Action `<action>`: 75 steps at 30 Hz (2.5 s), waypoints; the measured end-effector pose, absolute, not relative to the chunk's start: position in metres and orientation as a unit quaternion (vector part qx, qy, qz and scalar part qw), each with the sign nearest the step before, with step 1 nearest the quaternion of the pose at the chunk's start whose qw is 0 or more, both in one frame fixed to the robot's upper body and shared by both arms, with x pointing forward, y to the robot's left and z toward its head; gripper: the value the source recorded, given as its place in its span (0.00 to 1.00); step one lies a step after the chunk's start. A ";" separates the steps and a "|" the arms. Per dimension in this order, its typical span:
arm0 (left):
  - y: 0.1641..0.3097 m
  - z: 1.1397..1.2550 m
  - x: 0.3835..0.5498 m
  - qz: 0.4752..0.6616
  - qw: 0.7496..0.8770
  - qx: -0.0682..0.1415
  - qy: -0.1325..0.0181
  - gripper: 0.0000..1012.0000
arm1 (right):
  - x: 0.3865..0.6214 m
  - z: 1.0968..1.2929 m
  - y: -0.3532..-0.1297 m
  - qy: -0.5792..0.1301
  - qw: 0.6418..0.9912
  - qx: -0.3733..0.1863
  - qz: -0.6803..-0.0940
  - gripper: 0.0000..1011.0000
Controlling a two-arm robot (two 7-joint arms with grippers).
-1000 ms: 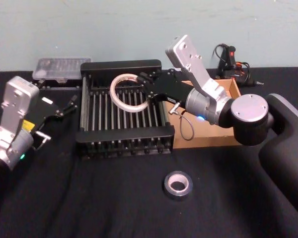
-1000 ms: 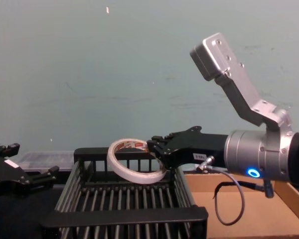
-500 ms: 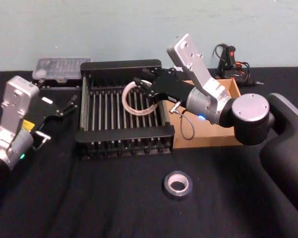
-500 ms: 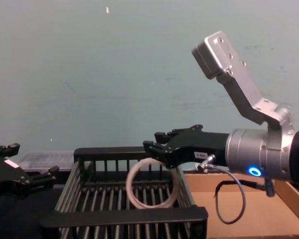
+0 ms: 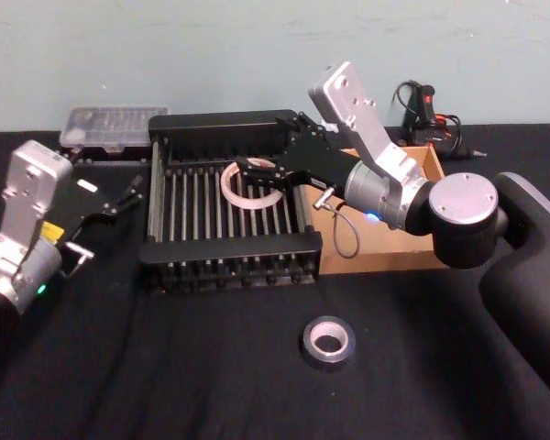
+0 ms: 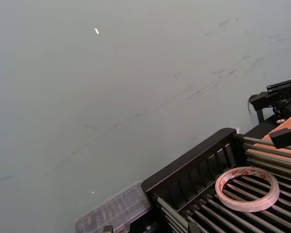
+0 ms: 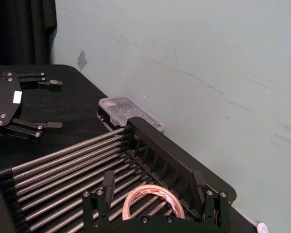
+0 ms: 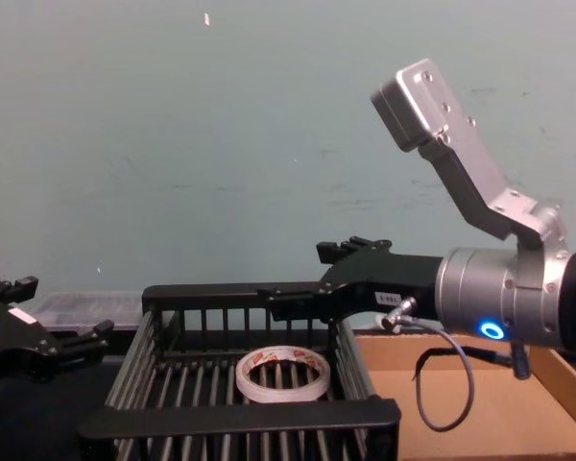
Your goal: Pick up the white tape and place it into the black box , Pick up the silver tape and place it into the brown box.
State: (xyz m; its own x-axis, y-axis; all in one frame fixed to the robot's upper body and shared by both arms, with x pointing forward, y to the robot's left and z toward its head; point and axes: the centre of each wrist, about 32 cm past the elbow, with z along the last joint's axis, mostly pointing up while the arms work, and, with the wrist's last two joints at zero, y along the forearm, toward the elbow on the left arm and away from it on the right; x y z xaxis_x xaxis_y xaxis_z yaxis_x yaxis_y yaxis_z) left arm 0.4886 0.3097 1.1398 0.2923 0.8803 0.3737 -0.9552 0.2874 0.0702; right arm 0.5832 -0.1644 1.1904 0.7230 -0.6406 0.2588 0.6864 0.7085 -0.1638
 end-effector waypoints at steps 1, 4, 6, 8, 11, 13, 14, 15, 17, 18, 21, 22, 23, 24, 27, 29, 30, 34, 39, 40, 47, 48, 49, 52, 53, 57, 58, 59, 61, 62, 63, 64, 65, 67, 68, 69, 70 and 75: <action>0.310 1.140 0.489 0.580 0.791 0.141 -0.132 0.99 | 0.583 1.190 -0.164 -0.092 0.920 -0.125 -0.361 0.99; 0.310 1.140 0.489 0.580 0.791 0.141 -0.132 0.99 | 0.583 1.190 -0.164 -0.092 0.920 -0.125 -0.361 0.99; 0.310 1.140 0.489 0.580 0.791 0.142 -0.132 0.99 | 0.582 1.191 -0.166 -0.092 0.920 -0.122 -0.360 0.99; 0.310 1.140 0.489 0.580 0.791 0.141 -0.132 0.99 | 0.581 1.192 -0.169 -0.092 0.920 -0.119 -0.361 0.99; 0.310 1.140 0.489 0.580 0.791 0.142 -0.132 0.99 | 0.577 1.194 -0.175 -0.092 0.919 -0.115 -0.365 0.99; 0.310 1.140 0.489 0.580 0.791 0.141 -0.132 0.99 | 0.575 1.196 -0.178 -0.093 0.919 -0.112 -0.366 0.99; 0.310 1.140 0.489 0.580 0.791 0.141 -0.132 0.99 | 0.572 1.197 -0.182 -0.093 0.919 -0.110 -0.368 0.99; 0.310 1.140 0.489 0.580 0.791 0.141 -0.132 0.99 | 0.571 1.199 -0.184 -0.094 0.918 -0.108 -0.369 0.99; 0.310 1.140 0.489 0.580 0.791 0.142 -0.132 0.99 | 0.564 1.202 -0.191 -0.094 0.917 -0.103 -0.373 0.99; 0.310 1.140 0.489 0.580 0.791 0.141 -0.132 0.99 | 0.562 1.203 -0.194 -0.094 0.917 -0.101 -0.374 0.99; 0.310 1.140 0.489 0.580 0.791 0.141 -0.132 0.99 | 0.551 1.206 -0.206 -0.093 0.916 -0.094 -0.379 0.99; 0.310 1.140 0.489 0.580 0.791 0.141 -0.132 0.99 | 0.548 1.207 -0.209 -0.094 0.915 -0.092 -0.380 0.99; 0.310 1.140 0.489 0.580 0.791 0.141 -0.132 0.99 | 0.545 1.208 -0.212 -0.094 0.915 -0.090 -0.382 0.99; 0.310 1.140 0.489 0.580 0.791 0.142 -0.132 0.99 | 0.537 1.209 -0.219 -0.093 0.914 -0.088 -0.385 0.99; 0.310 1.140 0.489 0.580 0.791 0.142 -0.132 0.99 | 0.522 1.211 -0.233 -0.090 0.911 -0.085 -0.393 0.99; 0.310 1.140 0.489 0.580 0.791 0.141 -0.132 0.99 | 0.514 1.212 -0.240 -0.089 0.909 -0.085 -0.397 0.99; 0.310 1.140 0.489 0.580 0.791 0.141 -0.132 0.99 | 0.506 1.211 -0.247 -0.085 0.908 -0.087 -0.401 0.99; 0.310 1.140 0.489 0.580 0.791 0.142 -0.132 0.99 | 0.487 1.209 -0.260 -0.070 0.906 -0.096 -0.407 0.99; 0.310 1.140 0.489 0.580 0.791 0.141 -0.132 0.99 | 0.463 1.201 -0.272 -0.035 0.907 -0.118 -0.404 0.99; 0.310 1.140 0.489 0.580 0.791 0.141 -0.132 0.99 | 0.460 1.199 -0.273 -0.030 0.907 -0.121 -0.402 0.99; 0.310 1.140 0.489 0.580 0.791 0.142 -0.132 0.99 | 0.438 1.188 -0.273 0.017 0.912 -0.152 -0.381 0.99; 0.310 1.140 0.489 0.580 0.791 0.142 -0.132 0.99 | 0.436 1.187 -0.273 0.021 0.912 -0.156 -0.379 0.99; 0.310 1.140 0.489 0.580 0.791 0.142 -0.132 0.99 | 0.433 1.185 -0.271 0.030 0.912 -0.166 -0.373 0.99; 0.310 1.140 0.489 0.580 0.791 0.142 -0.132 0.99 | 0.430 1.182 -0.268 0.045 0.912 -0.184 -0.365 0.99; 0.310 1.140 0.489 0.580 0.791 0.142 -0.132 0.99 | 0.430 1.181 -0.267 0.049 0.911 -0.188 -0.363 0.99; 0.310 1.140 0.489 0.580 0.791 0.141 -0.132 0.99 | 0.429 1.180 -0.262 0.062 0.910 -0.209 -0.354 0.99; 0.310 1.140 0.489 0.580 0.791 0.141 -0.132 0.99 | 0.430 1.179 -0.260 0.065 0.909 -0.214 -0.351 0.99; 0.310 1.140 0.489 0.580 0.791 0.141 -0.132 0.99 | 0.431 1.179 -0.260 0.066 0.909 -0.217 -0.350 0.99; 0.310 1.140 0.489 0.580 0.791 0.142 -0.132 0.99 | 0.432 1.178 -0.257 0.069 0.908 -0.225 -0.346 0.99; 0.310 1.140 0.489 0.580 0.791 0.141 -0.132 0.99 | 0.433 1.178 -0.257 0.070 0.908 -0.227 -0.344 0.99; 0.310 1.140 0.489 0.580 0.791 0.141 -0.132 0.99 | 0.433 1.177 -0.256 0.070 0.908 -0.229 -0.343 0.99; 0.310 1.140 0.489 0.580 0.791 0.141 -0.132 0.99 | 0.434 1.177 -0.255 0.071 0.908 -0.231 -0.342 0.99; 0.310 1.140 0.489 0.580 0.791 0.142 -0.132 0.99 | 0.435 1.176 -0.254 0.072 0.908 -0.234 -0.340 0.99; 0.310 1.140 0.489 0.580 0.791 0.142 -0.132 0.99 | 0.436 1.176 -0.252 0.073 0.908 -0.236 -0.338 0.99; 0.310 1.140 0.489 0.580 0.791 0.141 -0.132 0.99 | 0.438 1.175 -0.251 0.073 0.909 -0.239 -0.335 0.99; 0.310 1.140 0.489 0.580 0.791 0.141 -0.132 0.99 | 0.438 1.175 -0.250 0.073 0.908 -0.240 -0.334 0.99; 0.310 1.140 0.489 0.580 0.791 0.141 -0.132 0.99 | 0.439 1.174 -0.249 0.073 0.908 -0.241 -0.333 0.99; 0.310 1.140 0.489 0.580 0.791 0.142 -0.132 0.99 | 0.443 1.171 -0.245 0.076 0.907 -0.249 -0.330 0.99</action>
State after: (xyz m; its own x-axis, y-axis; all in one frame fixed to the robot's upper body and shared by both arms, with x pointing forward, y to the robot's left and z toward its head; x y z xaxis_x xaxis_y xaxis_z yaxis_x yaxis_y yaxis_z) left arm 0.4886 0.3097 1.1398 0.2922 0.8803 0.3737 -0.9553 0.2873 0.0703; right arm 0.4425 -0.2446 1.1706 0.7703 -0.6370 0.0273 0.5615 0.6575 -0.5024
